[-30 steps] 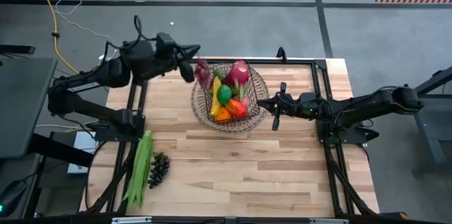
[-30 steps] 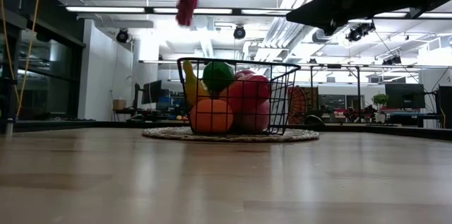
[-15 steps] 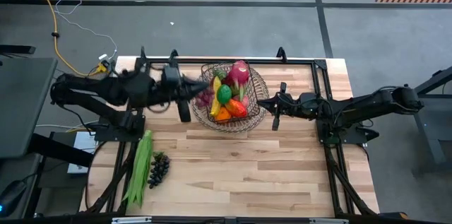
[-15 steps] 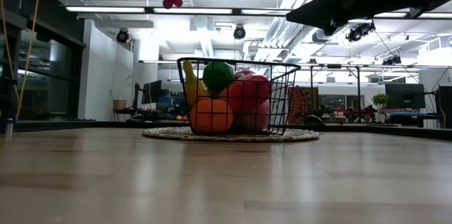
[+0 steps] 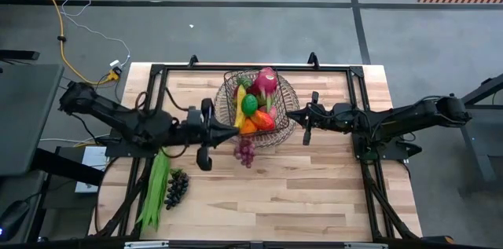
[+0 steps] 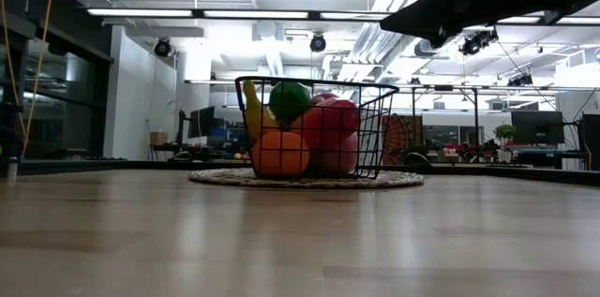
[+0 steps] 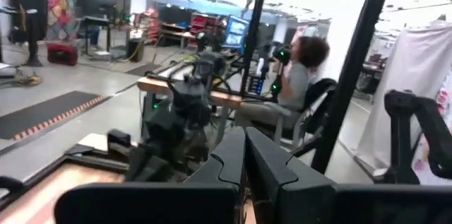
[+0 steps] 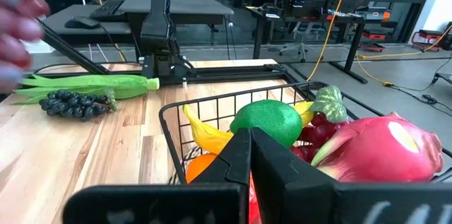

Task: Build produce basket
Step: Put the top purple grapes into the black wire basket

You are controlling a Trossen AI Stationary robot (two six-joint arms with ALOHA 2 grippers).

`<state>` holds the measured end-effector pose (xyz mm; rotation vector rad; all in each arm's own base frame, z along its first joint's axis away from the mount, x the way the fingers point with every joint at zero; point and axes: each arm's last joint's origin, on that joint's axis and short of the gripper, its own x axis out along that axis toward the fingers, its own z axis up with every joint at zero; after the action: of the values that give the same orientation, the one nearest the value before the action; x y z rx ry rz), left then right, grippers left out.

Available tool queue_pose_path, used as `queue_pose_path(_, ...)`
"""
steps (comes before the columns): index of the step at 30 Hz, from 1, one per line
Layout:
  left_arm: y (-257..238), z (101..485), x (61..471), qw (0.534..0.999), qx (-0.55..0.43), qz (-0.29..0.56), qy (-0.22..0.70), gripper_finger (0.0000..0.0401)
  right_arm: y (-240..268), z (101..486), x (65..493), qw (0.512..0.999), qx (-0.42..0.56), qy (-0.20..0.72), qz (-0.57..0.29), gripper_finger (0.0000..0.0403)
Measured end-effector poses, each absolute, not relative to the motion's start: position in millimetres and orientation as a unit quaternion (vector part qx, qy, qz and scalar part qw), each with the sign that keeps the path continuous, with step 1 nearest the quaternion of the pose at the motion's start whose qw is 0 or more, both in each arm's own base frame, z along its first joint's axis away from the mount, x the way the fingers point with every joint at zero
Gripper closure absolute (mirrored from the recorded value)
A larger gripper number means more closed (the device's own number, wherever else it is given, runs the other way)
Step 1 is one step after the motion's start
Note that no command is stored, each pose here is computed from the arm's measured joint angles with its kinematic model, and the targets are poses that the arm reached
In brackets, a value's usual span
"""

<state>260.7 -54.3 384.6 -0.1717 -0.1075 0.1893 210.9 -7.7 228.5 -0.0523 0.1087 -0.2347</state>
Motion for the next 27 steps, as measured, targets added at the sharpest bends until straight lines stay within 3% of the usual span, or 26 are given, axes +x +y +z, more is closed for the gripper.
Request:
queue_pose_path(14, -57, 338, 261, 0.987, -0.121, 0.091, -0.058, 0.0401, -8, 228, 211, 0.991, -0.019, 0.055, -0.117, 0.0402)
queue_pose_path(27, -58, 336, 261, 0.989, -0.113, 0.071, -0.057, 0.0401, -8, 228, 211, 0.991, -0.019, 0.055, -0.117, 0.0402)
